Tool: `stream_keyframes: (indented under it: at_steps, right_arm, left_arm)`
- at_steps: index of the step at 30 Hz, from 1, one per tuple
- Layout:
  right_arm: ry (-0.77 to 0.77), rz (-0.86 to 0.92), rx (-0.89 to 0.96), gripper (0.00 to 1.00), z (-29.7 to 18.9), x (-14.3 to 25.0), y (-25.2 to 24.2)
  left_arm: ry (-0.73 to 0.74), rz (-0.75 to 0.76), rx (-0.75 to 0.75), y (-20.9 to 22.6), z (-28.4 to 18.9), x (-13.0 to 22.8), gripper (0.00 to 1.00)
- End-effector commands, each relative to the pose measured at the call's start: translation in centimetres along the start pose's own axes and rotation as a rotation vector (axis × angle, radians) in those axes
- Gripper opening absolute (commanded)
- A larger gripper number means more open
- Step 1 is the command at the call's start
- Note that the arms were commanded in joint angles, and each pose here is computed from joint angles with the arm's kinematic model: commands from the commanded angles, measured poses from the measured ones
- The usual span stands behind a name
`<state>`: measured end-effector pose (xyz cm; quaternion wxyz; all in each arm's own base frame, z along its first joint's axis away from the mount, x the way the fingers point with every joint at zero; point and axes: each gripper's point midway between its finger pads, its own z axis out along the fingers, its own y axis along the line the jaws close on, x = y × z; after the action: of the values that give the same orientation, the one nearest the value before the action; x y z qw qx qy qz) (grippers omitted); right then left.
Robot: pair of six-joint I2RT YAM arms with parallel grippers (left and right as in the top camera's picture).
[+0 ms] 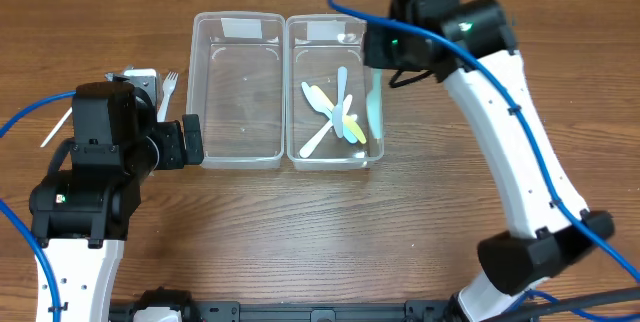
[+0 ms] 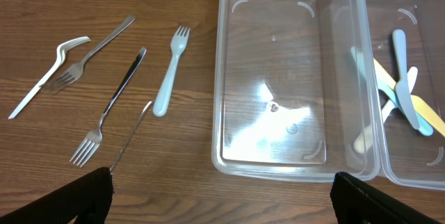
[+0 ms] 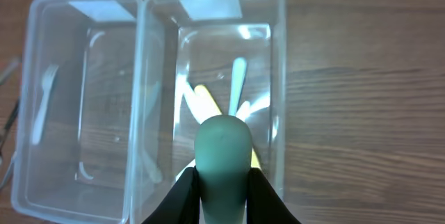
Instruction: Pack container
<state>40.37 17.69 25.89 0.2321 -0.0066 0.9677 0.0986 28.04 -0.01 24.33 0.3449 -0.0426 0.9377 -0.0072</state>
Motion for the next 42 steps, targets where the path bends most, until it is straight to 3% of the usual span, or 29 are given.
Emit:
stream_keyframes:
  at_steps: [1, 6, 14, 17, 19, 20, 25, 28, 33, 34, 36, 37, 39, 42]
  right_arm:
    - [0.167, 0.046, 0.039, 0.04, 6.3, 2.3, -0.7]
    - [0.324, 0.025, 0.037, 0.04, 12.3, 5.0, -0.7]
    - [0.407, 0.006, 0.067, 0.05, 16.4, 6.8, -1.4]
    - [0.39, 0.001, 0.059, 0.11, 16.8, 6.4, -1.2]
    - [0.38, 0.001, 0.055, 0.2, 16.8, 6.2, -1.1]
    - [0.378, 0.0, 0.054, 0.3, 16.9, 6.1, -1.1]
    - [0.351, -0.028, 0.039, 0.45, 16.5, 5.2, -0.7]
    - [0.31, -0.045, 0.02, 0.49, 15.5, 3.7, -0.1]
    - [0.12, -0.06, -0.016, 0.5, 9.6, -2.4, 1.8]
    - [0.059, -0.066, -0.001, 0.6, 7.9, -4.0, 1.7]
    - [-0.041, -0.083, 0.026, 0.93, 4.6, -6.3, 1.2]
    - [-0.084, -0.117, 0.024, 1.0, 2.9, -7.3, 1.0]
    - [-0.144, -0.226, 0.031, 1.0, -0.2, -8.5, 0.2]
    - [-0.179, -0.153, 0.066, 1.0, -3.2, -9.2, -3.0]
  left_arm:
    - [-0.02, -0.004, -0.011, 0.3, -0.4, -0.7, 1.0]
    - [-0.02, -0.004, -0.011, 0.3, -0.4, -0.7, 1.0]
    - [-0.019, -0.004, -0.011, 0.3, -0.4, -0.7, 1.0]
    - [-0.019, -0.004, -0.011, 0.3, -0.4, -0.7, 1.0]
    - [-0.02, -0.004, -0.011, 0.3, -0.4, -0.7, 1.0]
    - [-0.02, -0.004, -0.011, 0.3, -0.4, -0.7, 1.0]
    - [-0.02, -0.004, -0.011, 0.3, -0.4, -0.7, 1.0]
    - [-0.02, -0.004, -0.011, 0.3, -0.4, -0.7, 1.0]
    - [-0.02, -0.004, -0.011, 0.3, -0.4, -0.7, 1.0]
    - [-0.02, -0.004, -0.011, 0.3, -0.4, -0.7, 1.0]
    - [-0.02, -0.003, -0.012, 0.4, -0.4, -0.7, 1.0]
    - [-0.021, -0.002, -0.012, 0.3, -0.4, -0.8, 1.0]
    - [-0.024, 0.014, -0.011, 0.3, -0.4, -0.8, 1.0]
    - [-0.022, 0.035, -0.012, 0.3, -0.4, -0.8, 1.0]
